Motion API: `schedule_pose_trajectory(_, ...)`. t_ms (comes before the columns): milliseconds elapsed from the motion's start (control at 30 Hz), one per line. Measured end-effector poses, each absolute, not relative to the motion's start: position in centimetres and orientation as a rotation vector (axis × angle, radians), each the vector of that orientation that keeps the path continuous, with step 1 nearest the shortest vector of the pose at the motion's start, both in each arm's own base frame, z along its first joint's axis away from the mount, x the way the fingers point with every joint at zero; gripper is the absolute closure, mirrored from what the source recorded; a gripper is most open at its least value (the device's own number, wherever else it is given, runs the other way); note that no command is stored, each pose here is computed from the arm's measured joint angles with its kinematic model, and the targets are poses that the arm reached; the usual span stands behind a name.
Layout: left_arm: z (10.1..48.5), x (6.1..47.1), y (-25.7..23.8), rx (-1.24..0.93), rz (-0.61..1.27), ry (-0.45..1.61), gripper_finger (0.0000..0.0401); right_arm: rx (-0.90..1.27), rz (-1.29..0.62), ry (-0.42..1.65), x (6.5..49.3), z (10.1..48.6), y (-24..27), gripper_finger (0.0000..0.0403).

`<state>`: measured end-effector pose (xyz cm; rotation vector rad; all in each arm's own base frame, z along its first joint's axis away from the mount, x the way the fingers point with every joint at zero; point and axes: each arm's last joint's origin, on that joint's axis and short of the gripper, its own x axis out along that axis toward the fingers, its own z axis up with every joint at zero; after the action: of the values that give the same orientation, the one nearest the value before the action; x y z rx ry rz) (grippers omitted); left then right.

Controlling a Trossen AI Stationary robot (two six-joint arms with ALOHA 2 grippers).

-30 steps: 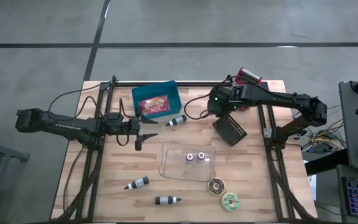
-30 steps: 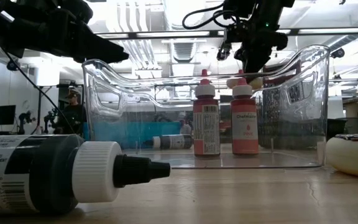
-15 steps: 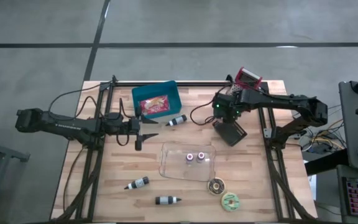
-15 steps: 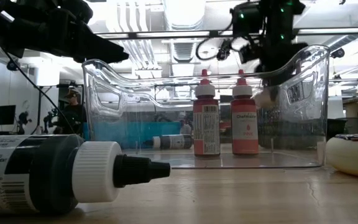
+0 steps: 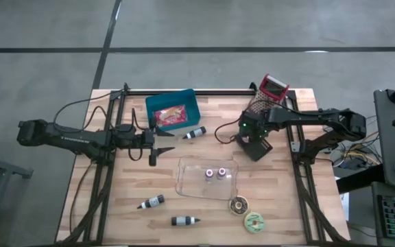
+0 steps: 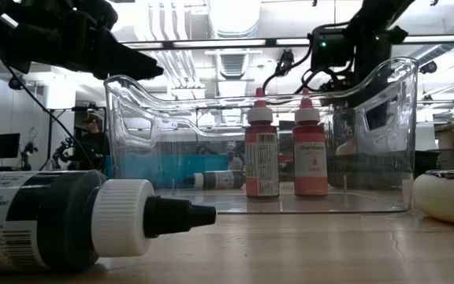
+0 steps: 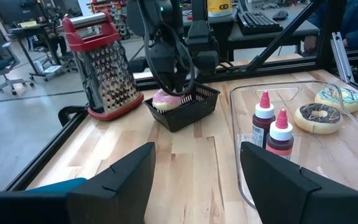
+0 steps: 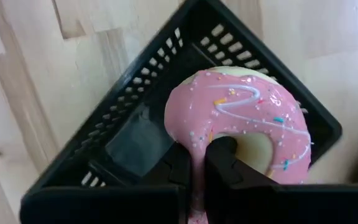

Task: Pick & Place Food Item
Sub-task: Put the pink donut into the black bin

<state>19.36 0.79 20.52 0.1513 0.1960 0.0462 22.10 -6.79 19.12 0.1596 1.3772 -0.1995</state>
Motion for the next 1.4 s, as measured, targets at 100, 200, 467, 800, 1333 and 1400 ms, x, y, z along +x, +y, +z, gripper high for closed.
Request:
schedule_pose_trajectory(100,20.6,19.4,0.8,0.151,0.047,0.193,0.0163,0.177,-0.182,1.351,22.0,18.6,-6.7,0.0392)
schedule_pose_trajectory(200,20.6,19.4,0.8,0.151,0.047,0.192,0.0163,0.192,-0.168,1.334,22.1,18.0,-6.6,0.0392)
schedule_pose_trajectory(467,20.6,19.4,0.8,0.154,0.046,0.192,0.0163,0.191,-0.167,1.33,22.5,17.1,-6.8,0.0392)
schedule_pose_trajectory(800,20.6,19.4,0.8,0.154,0.047,0.192,0.0163,0.197,-0.171,1.323,22.5,17.0,-6.9,0.0392)
schedule_pose_trajectory(1333,20.6,19.4,0.8,0.15,0.047,0.192,0.0163,0.202,-0.167,1.351,21.7,15.8,-6.7,0.0347)
schedule_pose_trajectory(1400,20.6,19.4,0.8,0.15,0.047,0.192,0.0163,0.204,-0.168,1.35,21.7,15.9,-6.7,0.0329)
